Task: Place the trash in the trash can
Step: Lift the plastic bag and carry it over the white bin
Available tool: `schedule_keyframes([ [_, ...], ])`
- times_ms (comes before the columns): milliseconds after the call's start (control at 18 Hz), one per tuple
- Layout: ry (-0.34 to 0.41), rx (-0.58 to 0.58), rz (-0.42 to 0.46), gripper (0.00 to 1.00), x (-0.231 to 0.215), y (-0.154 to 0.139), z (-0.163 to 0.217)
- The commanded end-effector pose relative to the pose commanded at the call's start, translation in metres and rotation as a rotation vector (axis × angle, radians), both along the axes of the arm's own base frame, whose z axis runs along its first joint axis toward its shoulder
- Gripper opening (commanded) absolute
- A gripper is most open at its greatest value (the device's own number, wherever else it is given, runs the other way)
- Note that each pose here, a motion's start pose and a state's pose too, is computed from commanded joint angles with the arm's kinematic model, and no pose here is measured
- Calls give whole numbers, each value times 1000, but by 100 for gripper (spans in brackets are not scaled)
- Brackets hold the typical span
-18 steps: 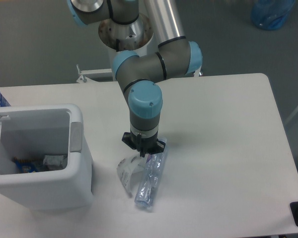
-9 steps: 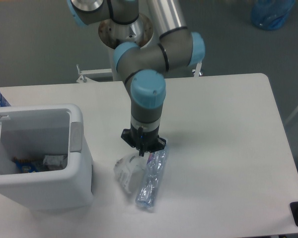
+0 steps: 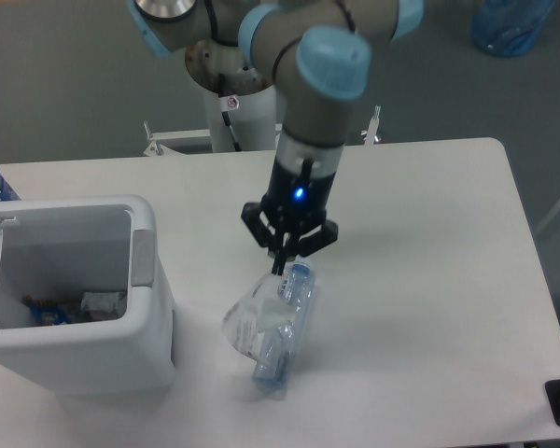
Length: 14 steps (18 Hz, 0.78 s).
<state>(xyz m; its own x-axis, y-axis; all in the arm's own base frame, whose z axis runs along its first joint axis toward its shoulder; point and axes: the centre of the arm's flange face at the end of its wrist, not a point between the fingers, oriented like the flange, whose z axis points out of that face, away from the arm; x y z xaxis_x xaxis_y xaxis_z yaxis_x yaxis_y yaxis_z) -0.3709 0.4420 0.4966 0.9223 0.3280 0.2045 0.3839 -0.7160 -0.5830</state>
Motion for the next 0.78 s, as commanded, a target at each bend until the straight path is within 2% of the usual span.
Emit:
schedule_keyframes([
  [167, -14, 51, 47, 0, 0, 1, 28],
  [389, -91, 129, 96, 0, 6, 6, 52],
  [556, -116, 176, 93, 0, 22, 6, 69],
  [778, -148, 224, 36, 0, 50, 11, 81],
])
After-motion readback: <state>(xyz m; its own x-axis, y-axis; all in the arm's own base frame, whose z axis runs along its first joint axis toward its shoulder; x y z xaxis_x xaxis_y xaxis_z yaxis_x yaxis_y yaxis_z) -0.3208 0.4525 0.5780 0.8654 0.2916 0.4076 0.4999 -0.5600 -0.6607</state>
